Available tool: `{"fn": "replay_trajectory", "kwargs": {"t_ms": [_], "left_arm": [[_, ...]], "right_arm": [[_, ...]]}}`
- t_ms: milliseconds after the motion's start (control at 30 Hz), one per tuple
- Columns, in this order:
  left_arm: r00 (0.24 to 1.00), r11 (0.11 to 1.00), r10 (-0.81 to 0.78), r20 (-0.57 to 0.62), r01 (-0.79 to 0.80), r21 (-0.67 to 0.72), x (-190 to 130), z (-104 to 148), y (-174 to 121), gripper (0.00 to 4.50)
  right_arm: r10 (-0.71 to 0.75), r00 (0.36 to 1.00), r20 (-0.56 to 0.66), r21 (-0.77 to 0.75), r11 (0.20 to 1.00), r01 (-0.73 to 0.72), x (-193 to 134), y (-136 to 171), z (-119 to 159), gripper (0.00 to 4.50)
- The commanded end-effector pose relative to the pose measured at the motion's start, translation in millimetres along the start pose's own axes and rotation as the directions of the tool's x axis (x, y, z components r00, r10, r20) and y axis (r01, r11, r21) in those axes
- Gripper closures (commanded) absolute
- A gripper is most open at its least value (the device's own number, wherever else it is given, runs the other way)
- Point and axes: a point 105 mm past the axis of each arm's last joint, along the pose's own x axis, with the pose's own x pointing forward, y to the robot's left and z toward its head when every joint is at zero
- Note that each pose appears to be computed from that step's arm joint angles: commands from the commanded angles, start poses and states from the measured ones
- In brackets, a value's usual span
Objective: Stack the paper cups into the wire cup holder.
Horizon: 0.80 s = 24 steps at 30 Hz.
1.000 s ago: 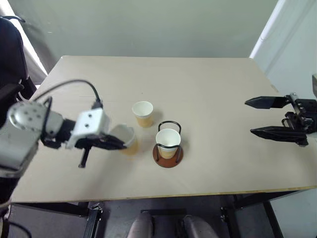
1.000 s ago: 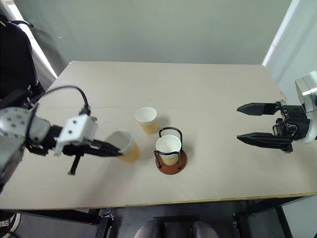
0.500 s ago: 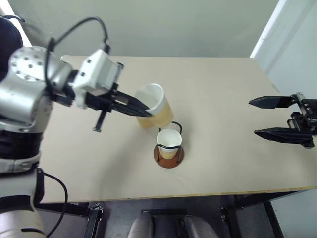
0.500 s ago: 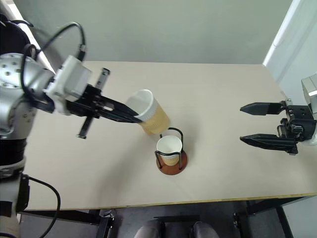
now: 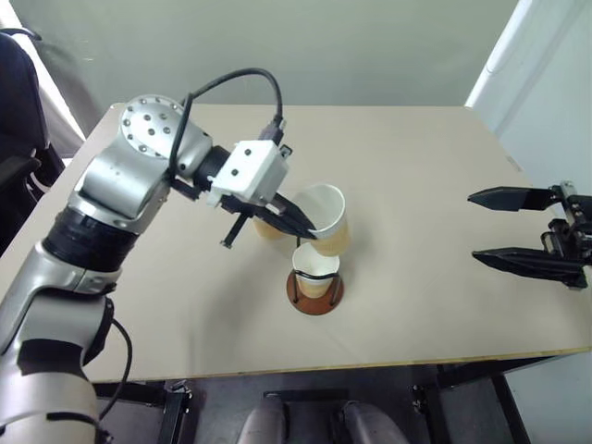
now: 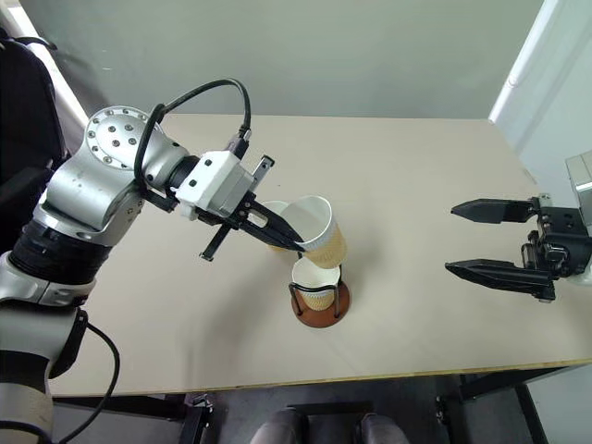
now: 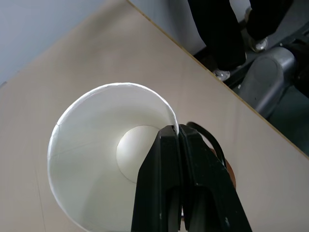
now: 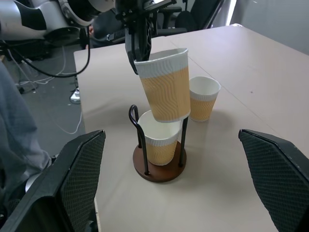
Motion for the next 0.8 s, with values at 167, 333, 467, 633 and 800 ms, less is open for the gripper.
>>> {"fn": "replay_trajectory", "kwargs": {"t_ms": [167,333,467,633,800], "left_arm": [[0.998,0.997,-0.068,-0.007,0.068,0.038,0,6,-7,4.48],[0.995,0.995,-0.092,-0.025,0.093,0.037,7,0,-10,4.48],[0.995,0.994,-0.098,-0.037,0.099,0.043,8,-5,-11,4.48],[0.993,0.993,-0.108,-0.054,0.111,0.041,10,-10,-13,4.48],[0.991,0.992,-0.117,-0.061,0.119,0.032,11,-13,-15,4.48]], "right_arm": [[-0.021,1.000,0.015,-0.055,0.998,0.021,-3,6,13,0.00],[-0.031,0.999,0.009,-0.052,0.998,0.032,-4,6,12,0.00],[-0.035,0.999,0.008,-0.050,0.998,0.035,-2,6,11,0.00],[-0.041,0.999,0.008,-0.049,0.998,0.041,-2,6,9,0.00],[-0.051,0.999,0.005,-0.048,0.998,0.051,-3,5,7,0.00]]}}
